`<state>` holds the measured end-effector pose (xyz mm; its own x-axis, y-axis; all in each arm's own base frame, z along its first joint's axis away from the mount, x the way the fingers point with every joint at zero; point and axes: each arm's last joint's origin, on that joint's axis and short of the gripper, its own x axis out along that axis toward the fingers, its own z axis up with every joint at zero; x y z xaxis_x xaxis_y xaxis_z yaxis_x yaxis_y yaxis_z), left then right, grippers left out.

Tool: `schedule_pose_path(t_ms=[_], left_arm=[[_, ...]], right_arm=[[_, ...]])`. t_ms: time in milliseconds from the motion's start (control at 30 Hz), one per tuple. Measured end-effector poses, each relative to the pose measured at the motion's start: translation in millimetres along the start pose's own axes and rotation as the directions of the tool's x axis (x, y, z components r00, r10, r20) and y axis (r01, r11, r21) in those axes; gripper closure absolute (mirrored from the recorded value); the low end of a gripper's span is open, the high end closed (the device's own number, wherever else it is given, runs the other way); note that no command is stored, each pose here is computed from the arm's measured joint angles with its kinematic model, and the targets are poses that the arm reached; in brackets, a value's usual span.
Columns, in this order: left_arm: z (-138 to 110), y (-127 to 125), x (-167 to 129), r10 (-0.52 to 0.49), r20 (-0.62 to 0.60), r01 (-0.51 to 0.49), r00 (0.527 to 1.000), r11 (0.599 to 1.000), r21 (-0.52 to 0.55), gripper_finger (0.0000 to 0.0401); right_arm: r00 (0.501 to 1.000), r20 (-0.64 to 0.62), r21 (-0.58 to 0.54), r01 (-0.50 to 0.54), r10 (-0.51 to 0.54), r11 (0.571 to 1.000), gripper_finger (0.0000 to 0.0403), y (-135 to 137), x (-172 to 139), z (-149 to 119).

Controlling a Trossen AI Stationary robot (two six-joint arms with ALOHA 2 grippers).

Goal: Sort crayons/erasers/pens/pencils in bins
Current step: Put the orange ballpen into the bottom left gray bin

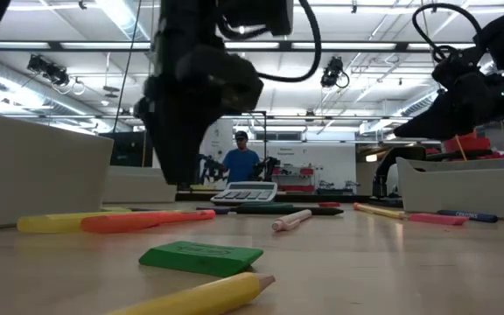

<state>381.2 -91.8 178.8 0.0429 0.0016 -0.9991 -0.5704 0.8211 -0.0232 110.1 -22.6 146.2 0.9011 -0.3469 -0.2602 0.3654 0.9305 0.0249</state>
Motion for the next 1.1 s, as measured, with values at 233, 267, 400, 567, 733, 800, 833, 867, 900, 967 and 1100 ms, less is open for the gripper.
schedule_pose_path(t_ms=[233,267,400,567,733,800,833,867,900,967,1100], left_arm=[[10.2,-2.6,5.1,-0.105,-0.017,0.105,0.994,0.994,-0.017,0.0293],[9.6,-3.2,9.2,-0.108,-0.044,0.108,0.993,0.994,-0.021,0.0293],[4.8,-3.9,18.9,-0.077,-0.104,0.075,0.992,0.997,-0.025,0.0294],[6.2,-0.7,19.7,-0.027,-0.075,0.026,0.997,0.999,-0.026,0.0294],[7.6,-0.8,22.5,-0.02,-0.07,0.019,0.997,1.0,-0.017,0.0294],[7.6,-1.0,25.4,-0.014,-0.075,0.014,0.997,1.0,-0.005,0.0294],[6.8,-2.0,27.5,-0.011,-0.078,0.011,0.997,1.0,0.004,0.0294],[7.6,-3.4,29.7,-0.016,-0.074,0.016,0.997,1.0,0.009,0.0294],[7.9,-4.0,31.8,-0.016,-0.074,0.017,0.997,1.0,0.013,0.0294],[8.3,-4.5,37.5,-0.009,-0.084,0.01,0.996,1.0,0.017,0.0294],[9.8,-5.0,43.6,-0.003,-0.096,0.006,0.995,0.999,0.034,0.0296]], right_arm=[[0.999,-0.04,-0.007,-0.028,0.027,1.0,0.0362,1.1,2.0,-3.1],[0.999,-0.046,-0.022,-0.028,0.027,0.999,0.0362,1.1,2.4,-3.6],[0.997,-0.067,-0.034,-0.028,0.026,0.999,0.0362,1.3,3.6,-5.4],[0.994,-0.098,-0.023,-0.052,0.049,0.998,0.0362,2.2,4.9,-7.9],[0.99,-0.124,-0.022,-0.071,0.068,0.997,0.0362,2.9,6.0,-9.9],[0.989,-0.128,-0.022,-0.072,0.068,0.997,0.0362,2.9,6.2,-10.2],[0.989,-0.128,-0.022,-0.071,0.068,0.997,0.0362,2.9,6.2,-10.2],[0.989,-0.128,-0.022,-0.071,0.068,0.997,0.0362,2.9,6.2,-10.2],[0.989,-0.128,-0.022,-0.071,0.068,0.997,0.0362,2.9,6.2,-10.2],[0.989,-0.128,-0.017,-0.071,0.068,0.997,0.0362,2.9,6.2,-10.2],[0.989,-0.131,-0.002,-0.068,0.067,0.998,0.0362,2.9,6.4,-10.5]])
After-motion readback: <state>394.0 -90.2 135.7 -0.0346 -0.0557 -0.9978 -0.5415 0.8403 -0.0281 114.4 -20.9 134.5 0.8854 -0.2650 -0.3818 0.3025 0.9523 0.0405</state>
